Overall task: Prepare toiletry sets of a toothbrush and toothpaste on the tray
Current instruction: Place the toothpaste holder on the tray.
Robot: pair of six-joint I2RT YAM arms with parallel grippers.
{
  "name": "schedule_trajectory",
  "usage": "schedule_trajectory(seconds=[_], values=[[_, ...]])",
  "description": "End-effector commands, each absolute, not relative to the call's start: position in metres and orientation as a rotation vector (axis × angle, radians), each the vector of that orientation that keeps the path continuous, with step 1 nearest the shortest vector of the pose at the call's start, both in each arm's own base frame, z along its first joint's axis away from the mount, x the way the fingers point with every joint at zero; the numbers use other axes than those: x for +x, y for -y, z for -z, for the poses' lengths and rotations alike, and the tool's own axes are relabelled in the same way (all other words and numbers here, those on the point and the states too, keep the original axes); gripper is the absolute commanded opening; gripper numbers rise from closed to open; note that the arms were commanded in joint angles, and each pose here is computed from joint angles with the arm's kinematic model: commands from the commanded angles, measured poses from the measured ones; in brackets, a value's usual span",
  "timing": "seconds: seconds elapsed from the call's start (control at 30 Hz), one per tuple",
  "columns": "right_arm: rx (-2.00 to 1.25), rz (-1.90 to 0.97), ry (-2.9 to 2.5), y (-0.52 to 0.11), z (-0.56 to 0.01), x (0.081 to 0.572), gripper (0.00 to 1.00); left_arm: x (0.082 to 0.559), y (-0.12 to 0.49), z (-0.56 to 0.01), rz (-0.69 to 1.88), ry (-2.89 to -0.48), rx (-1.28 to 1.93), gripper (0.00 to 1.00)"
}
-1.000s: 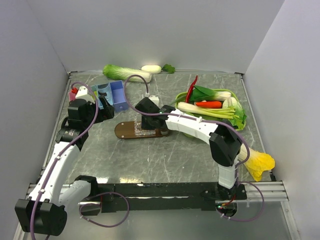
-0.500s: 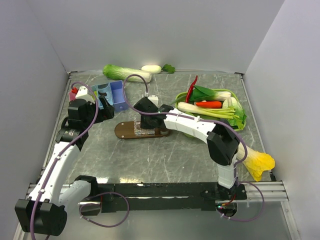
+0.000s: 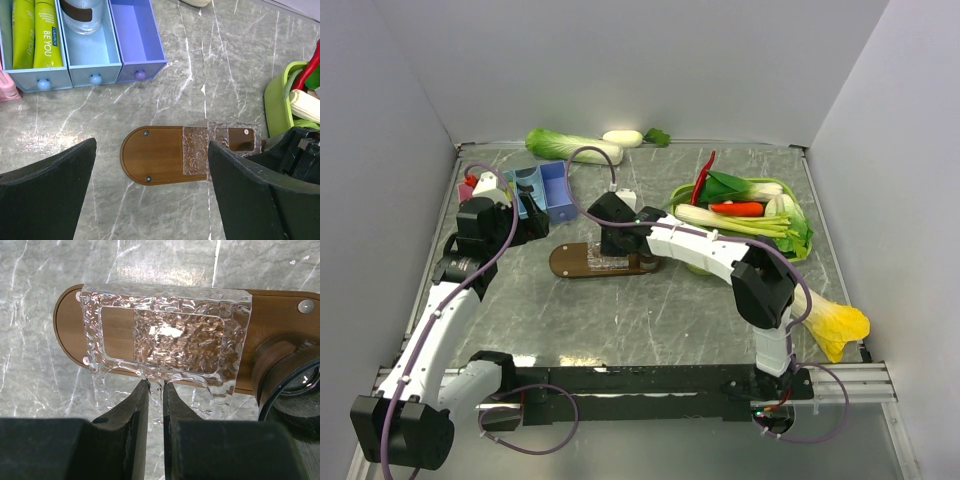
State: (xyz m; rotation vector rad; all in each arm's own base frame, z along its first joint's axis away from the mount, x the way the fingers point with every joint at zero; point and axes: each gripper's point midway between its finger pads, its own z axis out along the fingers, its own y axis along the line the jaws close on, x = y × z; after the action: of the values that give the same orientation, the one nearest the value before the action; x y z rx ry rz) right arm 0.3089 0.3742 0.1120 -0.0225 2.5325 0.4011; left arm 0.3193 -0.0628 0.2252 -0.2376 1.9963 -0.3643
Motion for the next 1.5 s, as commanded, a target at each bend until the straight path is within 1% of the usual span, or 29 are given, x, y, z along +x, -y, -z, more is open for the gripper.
schedule_trajectory(seconds=[0.0, 0.17, 0.53, 0.7, 0.83, 1.0, 1.23, 1.33, 1.47], values=[[-0.018, -0.410, -2.520, -0.379, -0.117, 0.320, 0.00, 0.320, 0.065, -0.230, 0.374, -1.984, -0.214, 0.97], [-0.025, -0.411, -2.538, -0.379, -0.114, 0.319, 0.01, 0.320, 0.065, -0.228, 0.374, -1.991, -0.214, 0.97], [-0.030, -0.419, -2.544, -0.380, -0.114, 0.319, 0.20, 0.320, 0.066, -0.228, 0.379, -1.991, -0.211, 0.97], [-0.034, -0.423, -2.549, -0.381, -0.114, 0.318, 0.24, 0.320, 0.066, -0.228, 0.379, -1.995, -0.209, 0.97], [-0.040, -0.429, -2.548, -0.381, -0.114, 0.318, 0.30, 0.320, 0.066, -0.227, 0.379, -1.998, -0.211, 0.97], [-0.047, -0.441, -2.544, -0.382, -0.117, 0.318, 0.32, 0.320, 0.066, -0.228, 0.383, -1.994, -0.208, 0.97], [-0.046, -0.452, -2.532, -0.382, -0.120, 0.318, 0.43, 0.320, 0.066, -0.227, 0.382, -1.995, -0.207, 0.97], [-0.041, -0.459, -2.526, -0.381, -0.123, 0.318, 0.45, 0.320, 0.066, -0.227, 0.382, -1.995, -0.207, 0.97], [-0.033, -0.458, -2.513, -0.379, -0.127, 0.318, 0.46, 0.320, 0.067, -0.228, 0.385, -1.992, -0.207, 0.97]])
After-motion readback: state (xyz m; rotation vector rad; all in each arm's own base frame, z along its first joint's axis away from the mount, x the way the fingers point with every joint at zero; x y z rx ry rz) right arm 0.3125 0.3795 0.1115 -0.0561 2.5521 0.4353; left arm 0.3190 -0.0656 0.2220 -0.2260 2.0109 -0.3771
